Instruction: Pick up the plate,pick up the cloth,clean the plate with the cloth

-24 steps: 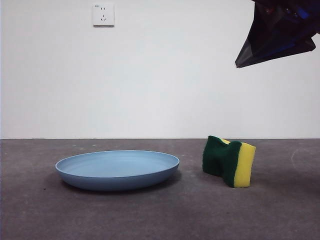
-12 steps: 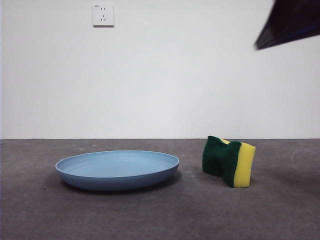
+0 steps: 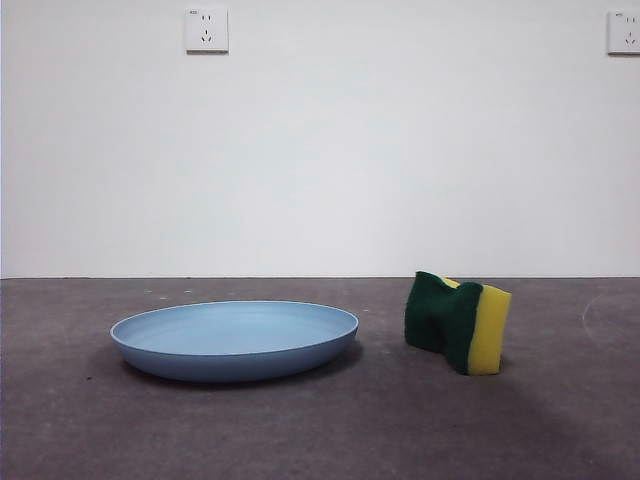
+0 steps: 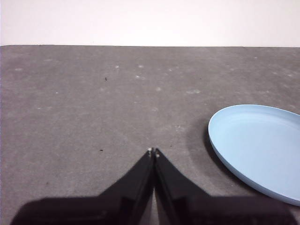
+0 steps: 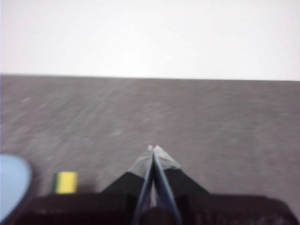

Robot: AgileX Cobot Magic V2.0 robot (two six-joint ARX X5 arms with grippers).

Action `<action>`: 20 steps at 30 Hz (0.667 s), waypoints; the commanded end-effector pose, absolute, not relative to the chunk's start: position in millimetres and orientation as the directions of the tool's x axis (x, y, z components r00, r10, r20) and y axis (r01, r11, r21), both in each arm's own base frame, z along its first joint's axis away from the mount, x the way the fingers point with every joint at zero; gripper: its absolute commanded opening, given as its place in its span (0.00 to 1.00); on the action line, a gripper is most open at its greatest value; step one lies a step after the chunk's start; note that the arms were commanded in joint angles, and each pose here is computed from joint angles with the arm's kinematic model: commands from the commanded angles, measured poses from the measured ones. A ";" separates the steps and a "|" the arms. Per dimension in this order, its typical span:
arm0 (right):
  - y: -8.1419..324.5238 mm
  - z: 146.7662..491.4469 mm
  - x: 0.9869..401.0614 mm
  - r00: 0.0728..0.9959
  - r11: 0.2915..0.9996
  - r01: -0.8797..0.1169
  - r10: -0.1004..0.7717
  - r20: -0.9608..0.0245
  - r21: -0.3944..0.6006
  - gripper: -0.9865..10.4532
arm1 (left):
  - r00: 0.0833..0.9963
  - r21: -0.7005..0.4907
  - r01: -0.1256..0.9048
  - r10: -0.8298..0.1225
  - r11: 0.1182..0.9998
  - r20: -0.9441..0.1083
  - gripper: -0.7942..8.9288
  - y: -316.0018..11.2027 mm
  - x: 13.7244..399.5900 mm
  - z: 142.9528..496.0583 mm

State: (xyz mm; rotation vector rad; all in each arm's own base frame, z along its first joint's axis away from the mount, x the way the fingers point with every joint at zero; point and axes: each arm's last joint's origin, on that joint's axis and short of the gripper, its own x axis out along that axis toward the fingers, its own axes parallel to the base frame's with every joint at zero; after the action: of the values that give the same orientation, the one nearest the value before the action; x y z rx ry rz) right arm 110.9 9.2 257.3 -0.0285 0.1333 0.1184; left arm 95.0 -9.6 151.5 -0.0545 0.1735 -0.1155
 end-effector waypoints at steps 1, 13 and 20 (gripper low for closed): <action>5.1 236.2 105.5 0.987 0.995 -0.092 0.087 -0.136 -0.028 0.09 | 0.977 -0.062 0.105 -0.115 0.992 -0.178 0.08 -9.3 95.6 147.4; 4.4 171.0 97.0 0.994 0.997 -0.083 0.083 -0.070 0.009 0.09 | 0.977 -0.062 0.105 -0.115 0.993 -0.178 0.08 -9.3 95.6 147.4; 4.4 153.8 96.6 0.990 0.995 -0.076 0.083 -0.115 0.061 0.09 | 0.977 -0.062 0.105 -0.115 0.993 -0.178 0.08 -9.3 95.6 147.4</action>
State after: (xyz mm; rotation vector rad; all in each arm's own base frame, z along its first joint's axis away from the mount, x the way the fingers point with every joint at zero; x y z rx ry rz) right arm 96.1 4.2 158.8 0.0304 0.1013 0.0790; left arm 95.0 -9.6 151.5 -0.0546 0.1735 -0.1151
